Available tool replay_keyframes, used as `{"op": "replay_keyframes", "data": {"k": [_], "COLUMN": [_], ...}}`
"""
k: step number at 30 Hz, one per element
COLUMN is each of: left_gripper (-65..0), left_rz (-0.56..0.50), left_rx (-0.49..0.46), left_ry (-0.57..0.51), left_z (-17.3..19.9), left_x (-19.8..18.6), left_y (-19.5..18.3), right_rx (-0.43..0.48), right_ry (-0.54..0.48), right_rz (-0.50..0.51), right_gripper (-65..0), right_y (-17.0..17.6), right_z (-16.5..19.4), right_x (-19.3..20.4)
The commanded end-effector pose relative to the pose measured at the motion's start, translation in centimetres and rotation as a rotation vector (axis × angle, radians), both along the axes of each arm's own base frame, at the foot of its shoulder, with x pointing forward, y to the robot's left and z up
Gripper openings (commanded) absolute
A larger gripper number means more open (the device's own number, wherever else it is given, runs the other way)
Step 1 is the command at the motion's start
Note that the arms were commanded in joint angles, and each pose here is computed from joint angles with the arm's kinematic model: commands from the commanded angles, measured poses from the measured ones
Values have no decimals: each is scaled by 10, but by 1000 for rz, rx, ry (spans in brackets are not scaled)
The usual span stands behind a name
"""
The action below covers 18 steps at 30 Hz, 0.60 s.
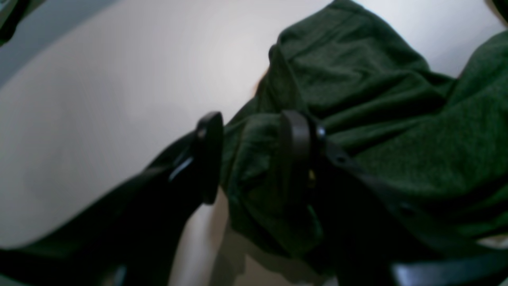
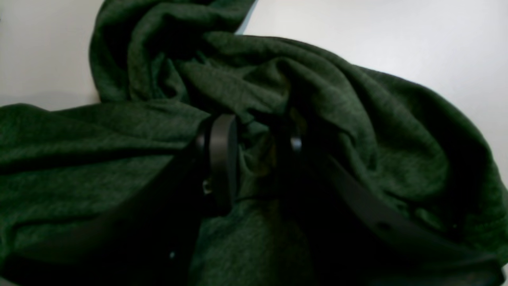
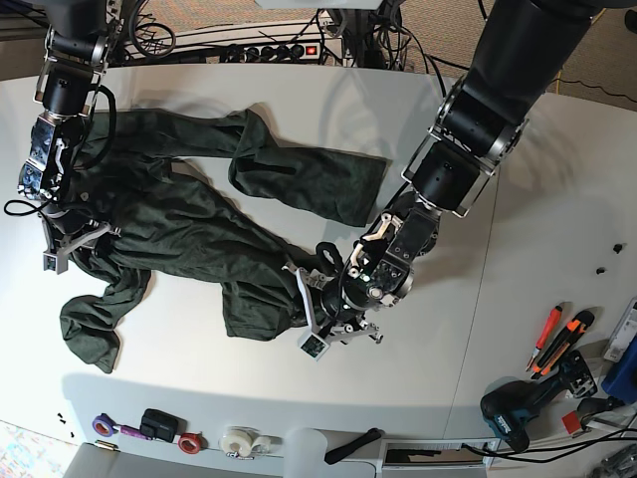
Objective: Layout the t-shirt on the table in an organized manner, then fold the t-shirt properly
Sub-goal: 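Reach the left gripper back and grasp the shirt's hem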
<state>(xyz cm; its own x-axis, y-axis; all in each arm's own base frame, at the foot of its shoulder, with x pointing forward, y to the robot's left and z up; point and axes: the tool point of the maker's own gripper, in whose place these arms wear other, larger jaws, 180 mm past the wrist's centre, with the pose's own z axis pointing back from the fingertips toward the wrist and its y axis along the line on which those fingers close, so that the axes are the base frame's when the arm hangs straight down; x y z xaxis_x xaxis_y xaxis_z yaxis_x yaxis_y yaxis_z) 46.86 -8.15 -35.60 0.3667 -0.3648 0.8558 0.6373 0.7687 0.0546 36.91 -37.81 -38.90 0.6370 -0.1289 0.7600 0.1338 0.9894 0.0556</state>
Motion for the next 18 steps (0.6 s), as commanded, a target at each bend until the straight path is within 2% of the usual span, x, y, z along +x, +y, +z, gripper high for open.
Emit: {"op": "replay_keyframes", "data": {"k": [1,4,7,18], "left_gripper": [-399,-399,-399,-399], "left_rz": [24,79,81,21], "left_rx": [-40,-27,-2,-7], "left_ry": [-76,-97,-109,-25], "left_z": [32,33,32,-2], "left_x": [18,25,26,-4], "left_y": [-5,4,6,-2], "right_rx": [-37,-37,-37,-37], "right_ry": [44,45,45,45], "right_rz": [-20,-20,-20,-20], "right_gripper": [-474,-474,-474,-474], "right_y": [-13,-13,-13,-13], "right_z": [1,0,0,1], "right_x": [-5,-5,-5,-5]}}
